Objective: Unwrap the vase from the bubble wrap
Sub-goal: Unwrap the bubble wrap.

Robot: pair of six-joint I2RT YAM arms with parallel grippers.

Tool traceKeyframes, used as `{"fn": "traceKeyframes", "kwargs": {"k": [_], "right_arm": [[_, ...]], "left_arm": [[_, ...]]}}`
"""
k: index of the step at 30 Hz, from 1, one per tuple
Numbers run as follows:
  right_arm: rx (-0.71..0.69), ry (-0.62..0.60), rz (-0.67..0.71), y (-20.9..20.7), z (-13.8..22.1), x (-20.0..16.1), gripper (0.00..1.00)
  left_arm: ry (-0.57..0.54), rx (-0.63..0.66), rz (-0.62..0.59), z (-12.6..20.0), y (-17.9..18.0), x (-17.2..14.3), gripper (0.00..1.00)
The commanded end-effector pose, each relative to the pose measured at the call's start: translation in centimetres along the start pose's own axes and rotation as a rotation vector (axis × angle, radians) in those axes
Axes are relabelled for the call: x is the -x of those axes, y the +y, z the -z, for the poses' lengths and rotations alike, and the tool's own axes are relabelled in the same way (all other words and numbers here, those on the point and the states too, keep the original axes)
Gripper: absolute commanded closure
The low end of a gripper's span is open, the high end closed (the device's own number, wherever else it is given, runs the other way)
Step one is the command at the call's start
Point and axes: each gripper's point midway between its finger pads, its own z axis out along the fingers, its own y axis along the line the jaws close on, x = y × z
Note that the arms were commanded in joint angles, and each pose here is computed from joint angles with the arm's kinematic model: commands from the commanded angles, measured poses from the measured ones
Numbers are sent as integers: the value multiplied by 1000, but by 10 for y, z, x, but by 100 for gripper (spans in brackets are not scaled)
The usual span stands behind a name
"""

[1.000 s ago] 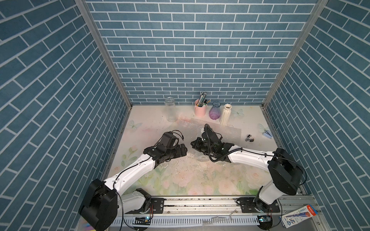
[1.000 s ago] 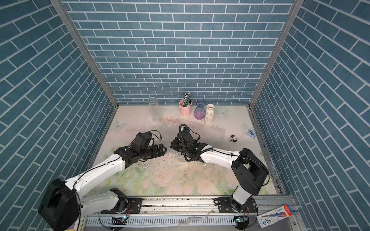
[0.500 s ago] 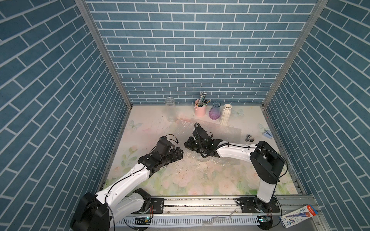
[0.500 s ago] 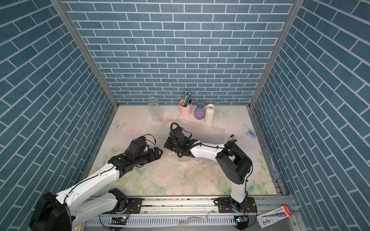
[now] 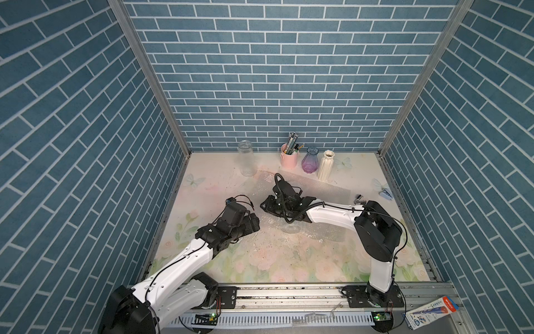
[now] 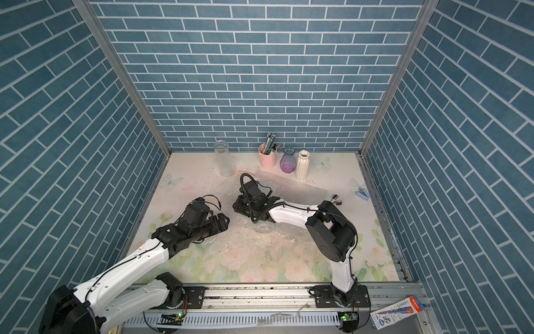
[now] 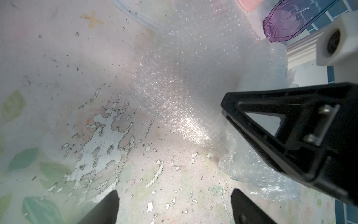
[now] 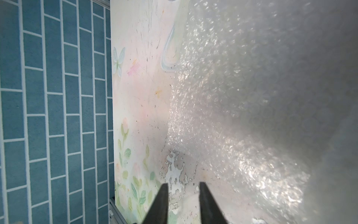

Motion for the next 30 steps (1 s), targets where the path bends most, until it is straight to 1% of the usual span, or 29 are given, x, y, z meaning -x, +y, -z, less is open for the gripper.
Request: {"fn": "traceKeyframes", "kwargs": {"k": [1,2,4,8,11,14,18,22,26,30], "right_arm": [[-18,-54,67,8,21,29,58],[-19,-70,77,10,28,38,55],[-9,-103,95,16,42,57,53],[10,-173,110,22,74,96,52],[12,-246,101,13,106,121,52],[-16,-308,105,-7,139,132,52],[-75,-364,96,-45,169,128,53],[-130,-394,100,-81,187,115,54],[-176,-412,94,-113,195,103,54],[-207,-428,82,-138,202,97,55]], "left_arm": [[-31,5,-35,13,-8,16,9],[-21,10,-49,13,-8,14,9],[-30,2,-65,21,-16,23,9],[-27,-19,-93,23,-27,29,9],[0,-15,-131,20,-34,32,9],[37,-23,-171,12,-45,35,9],[66,-29,-259,1,-65,41,9],[82,-16,-393,-15,-91,48,8],[121,48,-529,-35,-115,53,9],[135,141,-670,-56,-136,60,9]]}}
